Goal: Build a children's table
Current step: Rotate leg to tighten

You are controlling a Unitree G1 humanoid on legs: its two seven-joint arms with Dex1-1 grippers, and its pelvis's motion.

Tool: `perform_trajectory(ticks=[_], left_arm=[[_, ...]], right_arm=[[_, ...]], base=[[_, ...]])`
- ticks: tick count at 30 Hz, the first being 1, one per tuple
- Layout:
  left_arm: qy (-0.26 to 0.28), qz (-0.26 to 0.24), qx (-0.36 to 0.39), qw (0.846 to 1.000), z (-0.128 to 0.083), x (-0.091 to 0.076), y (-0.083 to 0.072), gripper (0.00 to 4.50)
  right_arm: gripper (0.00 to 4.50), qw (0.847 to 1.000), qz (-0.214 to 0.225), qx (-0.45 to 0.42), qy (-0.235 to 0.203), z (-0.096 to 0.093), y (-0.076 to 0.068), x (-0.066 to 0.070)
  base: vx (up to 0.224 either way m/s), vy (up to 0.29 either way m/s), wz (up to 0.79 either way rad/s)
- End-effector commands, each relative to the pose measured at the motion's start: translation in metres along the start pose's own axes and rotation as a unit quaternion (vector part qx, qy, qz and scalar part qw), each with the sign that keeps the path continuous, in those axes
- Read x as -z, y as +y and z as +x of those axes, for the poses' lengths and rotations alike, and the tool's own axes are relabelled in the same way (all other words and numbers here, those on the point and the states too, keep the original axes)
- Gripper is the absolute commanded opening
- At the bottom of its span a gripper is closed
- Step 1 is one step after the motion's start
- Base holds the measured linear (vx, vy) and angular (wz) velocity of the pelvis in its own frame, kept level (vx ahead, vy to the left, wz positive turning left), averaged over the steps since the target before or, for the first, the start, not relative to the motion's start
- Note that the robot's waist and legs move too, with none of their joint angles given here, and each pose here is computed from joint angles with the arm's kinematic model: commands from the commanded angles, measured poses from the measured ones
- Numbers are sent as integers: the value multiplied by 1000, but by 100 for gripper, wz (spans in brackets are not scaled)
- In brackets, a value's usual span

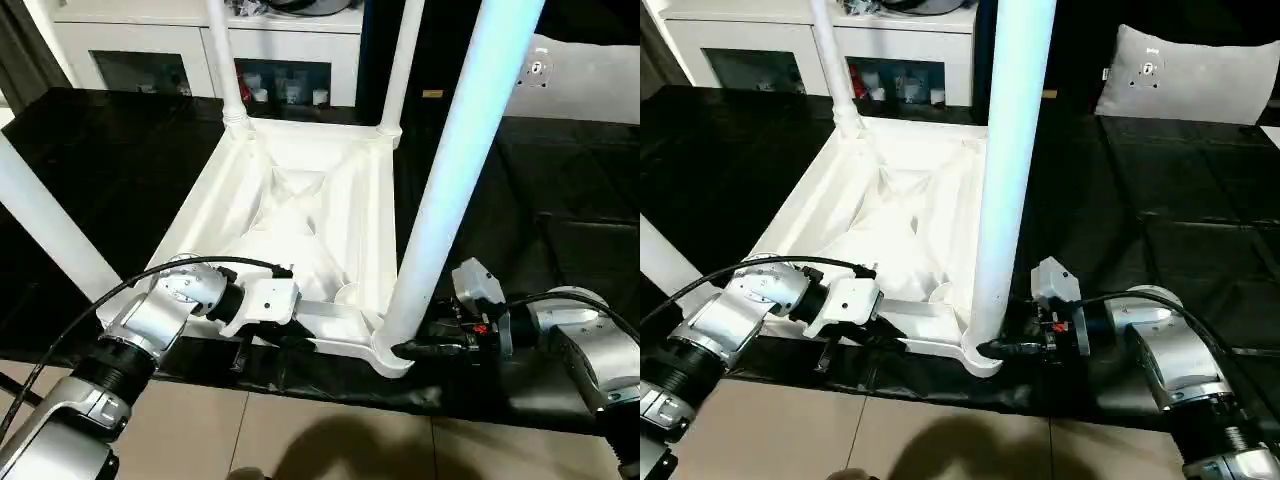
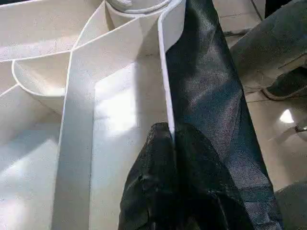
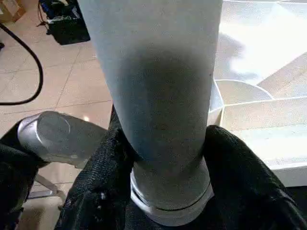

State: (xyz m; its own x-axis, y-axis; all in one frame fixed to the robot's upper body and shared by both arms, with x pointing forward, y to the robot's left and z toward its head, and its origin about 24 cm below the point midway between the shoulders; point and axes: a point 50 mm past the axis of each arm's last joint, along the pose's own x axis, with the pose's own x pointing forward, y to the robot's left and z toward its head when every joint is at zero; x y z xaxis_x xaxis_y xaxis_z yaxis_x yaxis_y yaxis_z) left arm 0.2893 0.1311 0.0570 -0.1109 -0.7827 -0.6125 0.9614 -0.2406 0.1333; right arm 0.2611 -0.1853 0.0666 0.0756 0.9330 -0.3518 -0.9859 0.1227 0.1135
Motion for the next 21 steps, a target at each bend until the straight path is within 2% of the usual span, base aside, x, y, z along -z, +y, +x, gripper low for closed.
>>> perform_trajectory(ticks=[1,5,9,13,16,18,21], left_arm=[[3,20,72,997,16,-4,-9,0],[-4,14,67,998,17,-3,-8,0],[-35,-23,32,999,19,-5,-7,0],[-48,-55,9,997,25,-9,-8,0],[-62,-86,-33,994,37,-17,-5,0],[-74,-96,-64,991,48,-26,1,0],[-81,-102,-83,988,56,-33,5,0]], right_arm=[[198,1000,0,-23,-16,3,3,-4],[191,999,7,-29,-24,3,6,-3],[191,998,26,-12,-60,7,11,-2],[191,996,51,24,-71,16,14,2],[190,987,71,126,-62,33,4,10],[190,972,89,204,-75,45,-8,11],[190,963,105,237,-80,53,-13,10]], base=[[0,0,0],[0,0,0],[0,0,0],[0,0,0],[-20,-2,-1],[-73,-6,-6],[-18,0,-2]])
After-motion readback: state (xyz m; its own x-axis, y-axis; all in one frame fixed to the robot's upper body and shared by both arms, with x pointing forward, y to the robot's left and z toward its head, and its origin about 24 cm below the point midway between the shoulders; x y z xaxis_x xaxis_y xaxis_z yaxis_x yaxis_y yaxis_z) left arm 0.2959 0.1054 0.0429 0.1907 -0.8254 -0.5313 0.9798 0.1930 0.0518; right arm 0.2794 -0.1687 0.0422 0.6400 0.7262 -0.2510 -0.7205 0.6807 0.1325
